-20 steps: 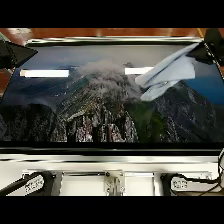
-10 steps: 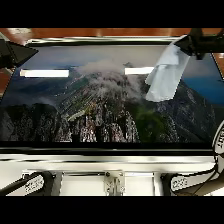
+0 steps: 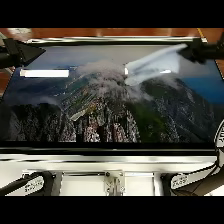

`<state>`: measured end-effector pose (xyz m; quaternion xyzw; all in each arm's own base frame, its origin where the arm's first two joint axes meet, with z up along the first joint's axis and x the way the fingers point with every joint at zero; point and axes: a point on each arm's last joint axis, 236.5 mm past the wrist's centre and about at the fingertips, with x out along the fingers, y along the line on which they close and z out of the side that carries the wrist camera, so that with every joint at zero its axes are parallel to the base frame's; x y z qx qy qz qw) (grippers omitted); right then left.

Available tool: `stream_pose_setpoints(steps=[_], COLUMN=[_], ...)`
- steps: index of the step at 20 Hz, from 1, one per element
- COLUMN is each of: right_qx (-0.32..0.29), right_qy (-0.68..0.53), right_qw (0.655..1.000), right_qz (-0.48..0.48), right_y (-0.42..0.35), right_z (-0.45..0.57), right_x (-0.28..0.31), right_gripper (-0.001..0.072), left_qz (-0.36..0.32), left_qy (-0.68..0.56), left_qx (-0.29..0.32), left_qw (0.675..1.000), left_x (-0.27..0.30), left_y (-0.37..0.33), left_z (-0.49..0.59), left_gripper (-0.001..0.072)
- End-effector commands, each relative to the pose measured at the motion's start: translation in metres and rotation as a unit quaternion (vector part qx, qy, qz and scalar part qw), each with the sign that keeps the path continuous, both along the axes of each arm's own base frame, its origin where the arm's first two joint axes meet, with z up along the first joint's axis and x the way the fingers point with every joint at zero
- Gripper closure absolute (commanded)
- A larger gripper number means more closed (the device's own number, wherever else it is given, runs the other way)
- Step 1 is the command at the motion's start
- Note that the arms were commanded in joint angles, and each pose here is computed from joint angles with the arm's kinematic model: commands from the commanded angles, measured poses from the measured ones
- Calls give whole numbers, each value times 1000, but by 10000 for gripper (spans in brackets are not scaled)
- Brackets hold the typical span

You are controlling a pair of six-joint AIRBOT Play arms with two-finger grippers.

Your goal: Fold the shirts.

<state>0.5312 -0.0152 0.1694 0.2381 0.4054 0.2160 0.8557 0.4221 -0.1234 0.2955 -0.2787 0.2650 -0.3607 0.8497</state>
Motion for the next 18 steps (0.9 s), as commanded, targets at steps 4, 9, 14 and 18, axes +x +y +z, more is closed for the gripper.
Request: stream_pose_setpoints(steps=[4,9,14,18], right_qx=[-160,-59,35,75], right_qy=[303,484,517,496], right_qw=[926,840,785,773], right_qz=[-160,-237,-341,-388], right_y=[-199,-243,-229,-187], right_z=[-138,-213,-257,-277], right_x=[-136,-275,-361,-378], right_gripper=[654,653,653,644], left_qz=[-20,-36,-50,-57], left_qy=[10,10,10,9], left_qx=[-7,-7,-7,-6], left_qw=[1000,999,999,998], left_x=[-6,-10,-15,-17], left_y=[-20,-33,-45,-51], left_z=[0,-1,-1,-1], left_gripper=[669,669,669,669])
